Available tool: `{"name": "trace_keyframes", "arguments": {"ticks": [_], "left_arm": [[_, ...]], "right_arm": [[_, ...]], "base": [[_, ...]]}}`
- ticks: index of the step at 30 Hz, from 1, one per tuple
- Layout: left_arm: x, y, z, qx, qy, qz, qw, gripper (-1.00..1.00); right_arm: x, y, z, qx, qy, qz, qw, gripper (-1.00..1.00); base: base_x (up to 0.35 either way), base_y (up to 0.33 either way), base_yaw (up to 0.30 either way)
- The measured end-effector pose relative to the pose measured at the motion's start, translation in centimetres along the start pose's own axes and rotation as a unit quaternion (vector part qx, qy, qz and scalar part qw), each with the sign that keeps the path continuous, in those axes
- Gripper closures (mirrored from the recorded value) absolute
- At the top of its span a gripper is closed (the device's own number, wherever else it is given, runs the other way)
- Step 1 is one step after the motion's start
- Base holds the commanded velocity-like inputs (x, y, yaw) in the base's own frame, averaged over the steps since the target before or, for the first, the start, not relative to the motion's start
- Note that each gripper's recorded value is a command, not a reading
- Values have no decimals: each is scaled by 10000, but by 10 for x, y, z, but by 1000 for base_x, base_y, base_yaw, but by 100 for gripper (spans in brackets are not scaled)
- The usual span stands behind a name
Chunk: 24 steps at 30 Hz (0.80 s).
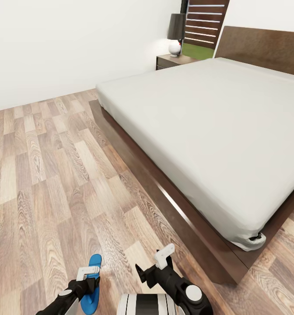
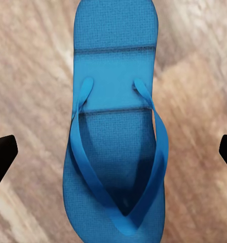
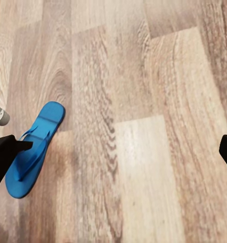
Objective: In the bedroom, move the book from the bed onto either nightstand, and place the two sandals side by side next to the bed.
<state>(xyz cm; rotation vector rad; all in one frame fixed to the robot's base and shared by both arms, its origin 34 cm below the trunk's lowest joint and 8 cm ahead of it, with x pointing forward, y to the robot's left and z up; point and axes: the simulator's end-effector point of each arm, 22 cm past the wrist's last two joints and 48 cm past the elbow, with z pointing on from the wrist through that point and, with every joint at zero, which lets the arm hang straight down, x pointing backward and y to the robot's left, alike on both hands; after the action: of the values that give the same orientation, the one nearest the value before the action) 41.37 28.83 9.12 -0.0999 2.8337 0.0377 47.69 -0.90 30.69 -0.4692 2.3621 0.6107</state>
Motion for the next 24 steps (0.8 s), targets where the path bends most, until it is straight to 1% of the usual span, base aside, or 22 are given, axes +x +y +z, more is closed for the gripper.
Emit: {"name": "trace_keyframes", "arguments": {"ticks": [24], "left_arm": [[0, 0, 0, 0, 0, 0, 10000, -100]], "right_arm": [[-6, 0, -1, 6, -98, -14, 10000, -100]], "base": [[0, 0, 0]]}}
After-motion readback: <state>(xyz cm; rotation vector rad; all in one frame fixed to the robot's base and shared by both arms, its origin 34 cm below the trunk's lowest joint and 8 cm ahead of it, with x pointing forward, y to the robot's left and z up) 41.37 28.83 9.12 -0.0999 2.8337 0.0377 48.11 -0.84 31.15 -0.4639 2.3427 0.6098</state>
